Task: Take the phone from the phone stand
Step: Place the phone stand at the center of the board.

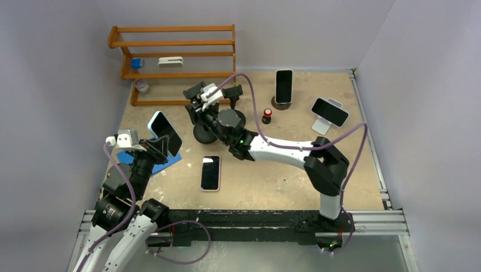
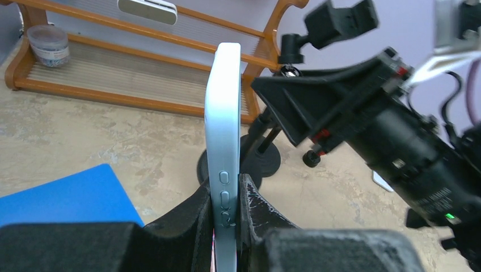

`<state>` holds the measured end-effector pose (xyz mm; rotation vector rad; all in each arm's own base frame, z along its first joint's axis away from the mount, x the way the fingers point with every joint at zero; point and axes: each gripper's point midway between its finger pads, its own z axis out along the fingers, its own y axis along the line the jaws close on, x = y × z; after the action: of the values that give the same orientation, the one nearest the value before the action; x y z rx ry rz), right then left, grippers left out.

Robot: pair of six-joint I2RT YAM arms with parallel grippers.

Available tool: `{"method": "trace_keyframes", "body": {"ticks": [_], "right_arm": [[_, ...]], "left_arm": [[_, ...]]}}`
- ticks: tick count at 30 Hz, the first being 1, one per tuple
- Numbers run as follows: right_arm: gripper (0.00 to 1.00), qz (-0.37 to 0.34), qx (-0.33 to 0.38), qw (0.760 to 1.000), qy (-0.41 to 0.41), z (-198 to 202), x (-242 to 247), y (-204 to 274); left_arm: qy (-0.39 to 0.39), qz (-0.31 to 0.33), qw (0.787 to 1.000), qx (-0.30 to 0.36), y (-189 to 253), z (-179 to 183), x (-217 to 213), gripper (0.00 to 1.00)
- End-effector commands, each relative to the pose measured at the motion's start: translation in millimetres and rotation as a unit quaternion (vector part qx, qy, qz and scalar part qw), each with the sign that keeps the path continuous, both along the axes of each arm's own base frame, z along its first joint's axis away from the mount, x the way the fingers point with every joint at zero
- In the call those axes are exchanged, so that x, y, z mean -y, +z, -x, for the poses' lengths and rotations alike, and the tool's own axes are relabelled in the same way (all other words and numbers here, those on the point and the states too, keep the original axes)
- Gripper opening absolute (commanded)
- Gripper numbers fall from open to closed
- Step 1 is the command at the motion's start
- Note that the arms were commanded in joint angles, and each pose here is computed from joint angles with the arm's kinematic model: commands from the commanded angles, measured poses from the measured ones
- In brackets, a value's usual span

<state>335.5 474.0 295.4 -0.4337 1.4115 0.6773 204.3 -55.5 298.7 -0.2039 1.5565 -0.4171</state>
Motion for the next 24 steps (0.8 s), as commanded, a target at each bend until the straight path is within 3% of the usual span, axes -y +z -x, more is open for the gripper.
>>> {"method": "trace_keyframes", "body": {"ticks": [1, 13, 24], "right_arm": [[0.00, -0.115, 0.062, 0.991, 0.009, -21, -2, 90], [0.00, -0.096, 0.042, 0.994, -0.006, -84, -34, 56], [0.00, -0.082, 0.022, 0.996, -0.013, -109, -41, 31]], "left_arm": [[0.010, 0.039, 0.998, 0.053, 33, 2, -5, 0.00], [0.000, 0.044, 0.997, 0.067, 37, 6, -3, 0.00], [-0.009, 0.046, 0.996, 0.075, 39, 7, 0, 0.00]]}}
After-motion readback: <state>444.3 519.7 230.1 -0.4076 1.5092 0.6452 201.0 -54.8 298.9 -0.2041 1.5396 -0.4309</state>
